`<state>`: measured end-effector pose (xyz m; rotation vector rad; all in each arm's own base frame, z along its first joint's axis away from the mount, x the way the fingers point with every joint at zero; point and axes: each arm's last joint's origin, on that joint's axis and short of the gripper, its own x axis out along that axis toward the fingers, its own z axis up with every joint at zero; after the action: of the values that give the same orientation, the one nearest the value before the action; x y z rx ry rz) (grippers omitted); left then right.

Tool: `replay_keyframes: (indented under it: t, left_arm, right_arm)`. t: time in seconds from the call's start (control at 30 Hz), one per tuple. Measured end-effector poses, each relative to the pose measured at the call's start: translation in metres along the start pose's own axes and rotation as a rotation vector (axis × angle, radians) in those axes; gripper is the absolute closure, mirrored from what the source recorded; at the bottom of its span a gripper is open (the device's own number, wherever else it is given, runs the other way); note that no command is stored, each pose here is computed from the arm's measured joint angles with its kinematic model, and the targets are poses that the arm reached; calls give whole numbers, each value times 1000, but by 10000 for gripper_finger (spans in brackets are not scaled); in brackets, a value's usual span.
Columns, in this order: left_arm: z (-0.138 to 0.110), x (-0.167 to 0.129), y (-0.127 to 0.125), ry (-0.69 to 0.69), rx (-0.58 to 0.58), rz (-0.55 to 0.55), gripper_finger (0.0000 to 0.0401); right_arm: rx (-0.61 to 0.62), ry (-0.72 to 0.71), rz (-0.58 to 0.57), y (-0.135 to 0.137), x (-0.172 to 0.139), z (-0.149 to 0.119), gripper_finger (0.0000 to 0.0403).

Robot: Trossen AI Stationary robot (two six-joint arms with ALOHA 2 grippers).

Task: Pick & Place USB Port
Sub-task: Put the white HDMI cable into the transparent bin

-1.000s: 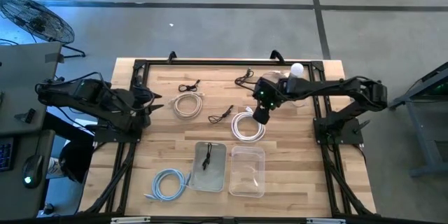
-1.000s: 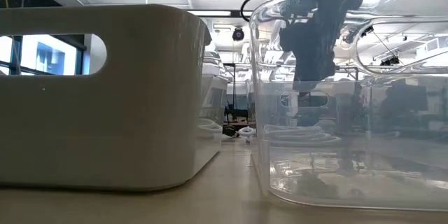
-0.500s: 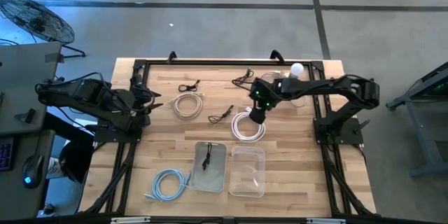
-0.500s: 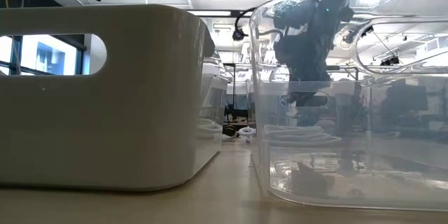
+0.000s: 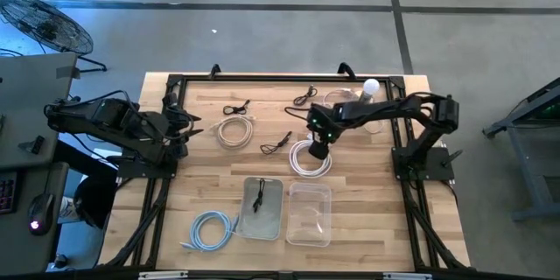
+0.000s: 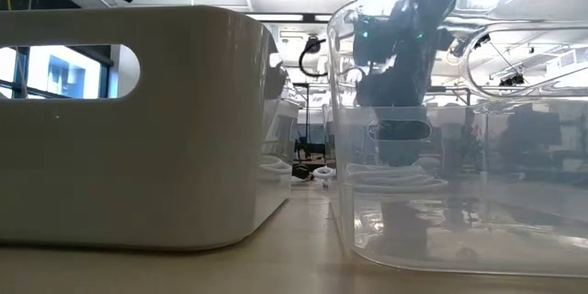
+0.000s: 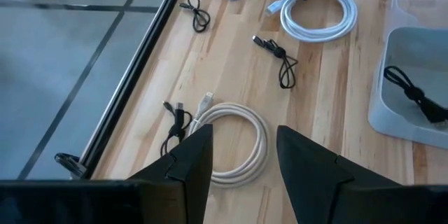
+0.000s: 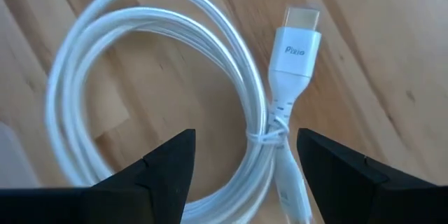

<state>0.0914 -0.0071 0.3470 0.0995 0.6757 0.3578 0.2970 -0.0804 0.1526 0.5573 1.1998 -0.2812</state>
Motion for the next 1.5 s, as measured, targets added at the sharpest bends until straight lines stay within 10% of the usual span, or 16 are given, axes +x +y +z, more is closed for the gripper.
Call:
replay_keyframes:
  t: [0.27, 0.47, 0.83, 1.23, 1.5]
  left_arm:
    - [-1, 0, 0, 8, 5, 2, 247]
    - [-1, 0, 1, 11, 8, 15, 247]
    - [-3, 0, 2, 18, 18, 50, 247]
    - [-3, 0, 2, 18, 18, 55, 247]
    - [-4, 0, 3, 29, 29, 89, 247]
  right_arm:
    - [4, 62, -9, -4, 22, 0, 188]
    - [-32, 59, -43, -6, 24, -1, 360]
    - [-32, -20, -98, -3, 10, 1, 362]
    - [-23, -454, -64, 16, -113, -8, 362]
    - [-113, -684, 197, 52, -184, -49, 362]
